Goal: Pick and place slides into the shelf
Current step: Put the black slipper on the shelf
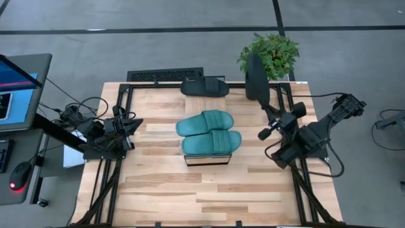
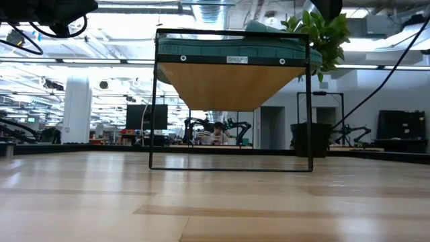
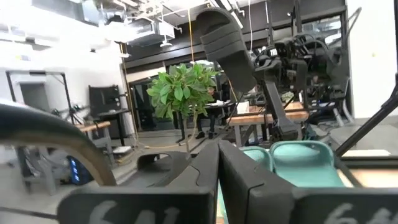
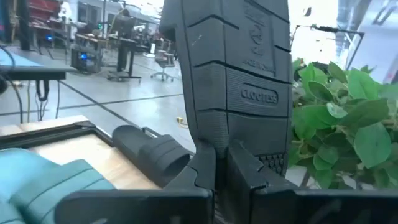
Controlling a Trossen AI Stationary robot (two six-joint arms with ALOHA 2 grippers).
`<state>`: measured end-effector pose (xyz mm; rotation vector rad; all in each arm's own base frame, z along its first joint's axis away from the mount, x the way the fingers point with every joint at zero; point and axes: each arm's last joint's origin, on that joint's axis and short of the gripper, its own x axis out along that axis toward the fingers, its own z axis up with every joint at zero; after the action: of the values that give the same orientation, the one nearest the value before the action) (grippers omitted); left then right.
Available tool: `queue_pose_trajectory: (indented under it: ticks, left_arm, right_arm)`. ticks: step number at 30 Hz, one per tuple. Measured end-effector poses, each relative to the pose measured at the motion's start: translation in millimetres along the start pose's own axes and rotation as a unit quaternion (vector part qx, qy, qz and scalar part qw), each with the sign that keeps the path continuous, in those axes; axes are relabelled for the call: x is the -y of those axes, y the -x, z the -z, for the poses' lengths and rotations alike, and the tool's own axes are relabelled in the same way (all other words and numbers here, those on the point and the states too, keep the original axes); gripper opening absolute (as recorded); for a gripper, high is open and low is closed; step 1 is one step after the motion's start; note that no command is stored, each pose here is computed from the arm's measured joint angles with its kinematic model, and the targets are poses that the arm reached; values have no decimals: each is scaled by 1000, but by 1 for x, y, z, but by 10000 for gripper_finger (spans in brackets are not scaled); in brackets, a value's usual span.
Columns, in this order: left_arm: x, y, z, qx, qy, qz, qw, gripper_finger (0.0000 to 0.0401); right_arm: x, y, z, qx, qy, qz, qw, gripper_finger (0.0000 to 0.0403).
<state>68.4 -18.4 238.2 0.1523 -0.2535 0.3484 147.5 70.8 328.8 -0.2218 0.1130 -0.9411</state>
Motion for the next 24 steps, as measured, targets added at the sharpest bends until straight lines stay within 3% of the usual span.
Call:
queue_pose_trajectory:
  ticks: [8,15,24]
  left_arm:
    - [0,0,0,0,-55,0,998,0]
    - [0,0,0,-1,-58,0,998,0]
    - [0,0,0,-1,-55,0,998,0]
  right_arm:
    - [9,10,-30,7,-25,-32,999,3]
    - [9,23,-89,16,-6,-64,998,3]
    - [17,19,-164,15,44,-50,998,3]
